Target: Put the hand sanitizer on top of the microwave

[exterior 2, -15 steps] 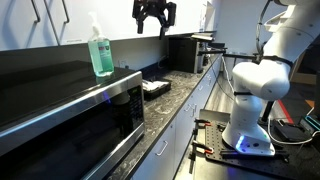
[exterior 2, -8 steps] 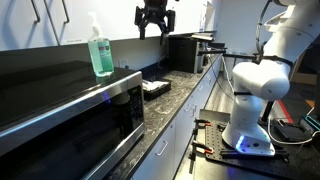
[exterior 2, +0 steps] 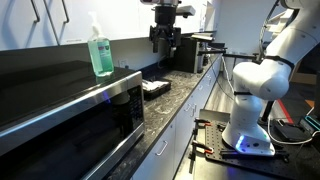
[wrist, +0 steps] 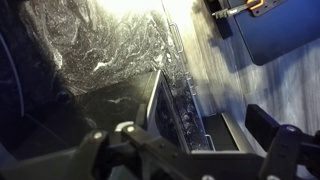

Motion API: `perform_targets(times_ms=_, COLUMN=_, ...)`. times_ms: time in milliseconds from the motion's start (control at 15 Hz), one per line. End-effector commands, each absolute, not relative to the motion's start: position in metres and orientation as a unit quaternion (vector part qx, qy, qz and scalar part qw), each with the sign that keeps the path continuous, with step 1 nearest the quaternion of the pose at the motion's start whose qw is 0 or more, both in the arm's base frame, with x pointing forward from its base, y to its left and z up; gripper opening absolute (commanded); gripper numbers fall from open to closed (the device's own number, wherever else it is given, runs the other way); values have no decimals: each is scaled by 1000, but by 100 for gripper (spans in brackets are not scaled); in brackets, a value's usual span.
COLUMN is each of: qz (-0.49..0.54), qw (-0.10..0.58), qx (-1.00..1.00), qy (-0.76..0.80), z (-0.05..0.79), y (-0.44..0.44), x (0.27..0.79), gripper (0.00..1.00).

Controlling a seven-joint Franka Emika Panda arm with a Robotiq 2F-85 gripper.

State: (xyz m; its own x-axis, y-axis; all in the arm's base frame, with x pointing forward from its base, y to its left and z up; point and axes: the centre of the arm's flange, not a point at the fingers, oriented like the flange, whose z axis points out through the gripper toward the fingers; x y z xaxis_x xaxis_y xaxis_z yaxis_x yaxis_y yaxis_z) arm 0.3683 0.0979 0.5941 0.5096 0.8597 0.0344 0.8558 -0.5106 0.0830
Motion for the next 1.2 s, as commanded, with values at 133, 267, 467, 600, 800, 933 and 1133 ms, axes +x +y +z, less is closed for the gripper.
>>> perform_targets(times_ms=133, qz=39, qw=12, qx=920, qy=390, z=558, y=82, x=331, gripper=100)
perform_targets(times_ms=267, qz=27, qw=-3, qx=939, qy=343, z=539, y=77, x=328, gripper=100)
perform_targets(times_ms=467, qz=18, qw=-15, qx=960, qy=280, z=513, y=74, x=339, gripper=100)
perform_targets(times_ms=600, qz=13, qw=-17, qx=968, qy=250, z=500, y=66, x=340, gripper=100)
perform_targets(times_ms=800, qz=7, qw=-25, qx=975, qy=222, z=482, y=60, x=343, gripper=100)
perform_targets(times_ms=933, qz=24, qw=-32, qx=968, qy=247, z=473, y=62, x=345, gripper=100)
perform_targets(times_ms=1133, qz=14, qw=-21, qx=970, qy=240, z=478, y=62, x=345, gripper=100)
